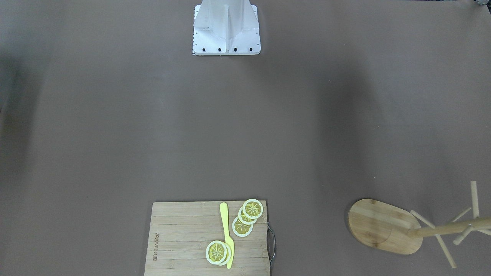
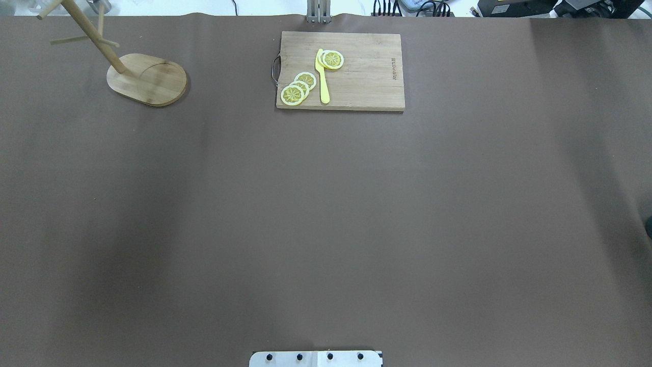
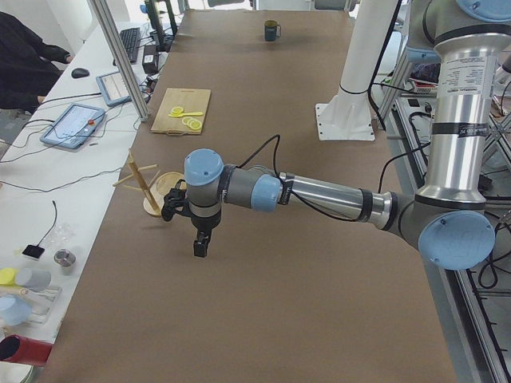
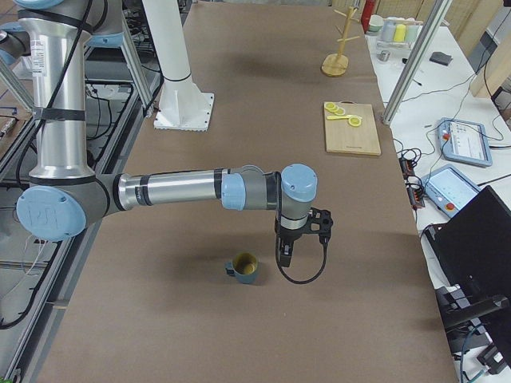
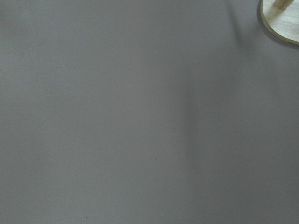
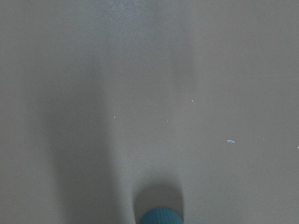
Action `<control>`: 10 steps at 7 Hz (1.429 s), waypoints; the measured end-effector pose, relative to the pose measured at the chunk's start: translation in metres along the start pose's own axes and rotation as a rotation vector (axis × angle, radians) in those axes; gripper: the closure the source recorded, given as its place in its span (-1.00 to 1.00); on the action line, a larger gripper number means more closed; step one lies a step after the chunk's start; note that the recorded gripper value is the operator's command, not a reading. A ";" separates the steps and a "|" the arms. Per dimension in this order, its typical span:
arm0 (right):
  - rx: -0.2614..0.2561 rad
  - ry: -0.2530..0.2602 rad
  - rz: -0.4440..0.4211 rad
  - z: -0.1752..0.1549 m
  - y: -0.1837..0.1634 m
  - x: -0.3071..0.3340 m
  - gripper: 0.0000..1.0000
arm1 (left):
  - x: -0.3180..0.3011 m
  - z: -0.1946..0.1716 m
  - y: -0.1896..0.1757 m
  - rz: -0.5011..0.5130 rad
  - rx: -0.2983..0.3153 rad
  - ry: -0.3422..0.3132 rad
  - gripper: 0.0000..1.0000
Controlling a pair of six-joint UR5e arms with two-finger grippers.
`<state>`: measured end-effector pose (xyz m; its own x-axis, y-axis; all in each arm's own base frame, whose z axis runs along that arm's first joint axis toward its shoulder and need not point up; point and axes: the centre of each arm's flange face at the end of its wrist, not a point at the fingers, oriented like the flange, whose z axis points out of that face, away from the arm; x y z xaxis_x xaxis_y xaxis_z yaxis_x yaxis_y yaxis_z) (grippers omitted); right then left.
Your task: Hang cup on storage rack
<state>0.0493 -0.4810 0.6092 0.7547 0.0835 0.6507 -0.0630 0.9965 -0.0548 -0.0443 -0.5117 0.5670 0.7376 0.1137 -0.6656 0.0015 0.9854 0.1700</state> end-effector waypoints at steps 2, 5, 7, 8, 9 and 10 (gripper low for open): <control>-0.001 0.009 -0.012 0.001 -0.004 -0.006 -1.00 | 0.000 0.000 0.000 0.001 -0.001 0.000 -0.97; -0.001 0.011 -0.022 0.001 -0.009 -0.012 -1.00 | 0.001 -0.001 -0.001 0.003 0.002 -0.001 -0.97; 0.003 0.009 -0.027 -0.001 -0.019 -0.016 -1.00 | 0.002 -0.002 -0.002 0.004 0.004 0.000 -0.97; 0.001 0.007 -0.025 0.002 -0.021 -0.014 -1.00 | 0.003 -0.002 -0.003 0.006 0.005 0.000 -0.97; 0.006 0.006 -0.028 0.002 -0.023 -0.013 -1.00 | 0.003 -0.003 -0.004 0.007 0.006 0.000 -0.97; 0.008 0.004 -0.028 0.003 -0.023 -0.013 -1.00 | 0.004 -0.003 -0.004 0.008 0.007 0.000 -0.97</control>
<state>0.0390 -0.5050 0.6044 0.7590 0.0552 0.6487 -0.0466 0.9985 -0.0304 -0.0435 -0.5151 0.5619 0.7375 0.1216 -0.6644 0.0002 0.9836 0.1803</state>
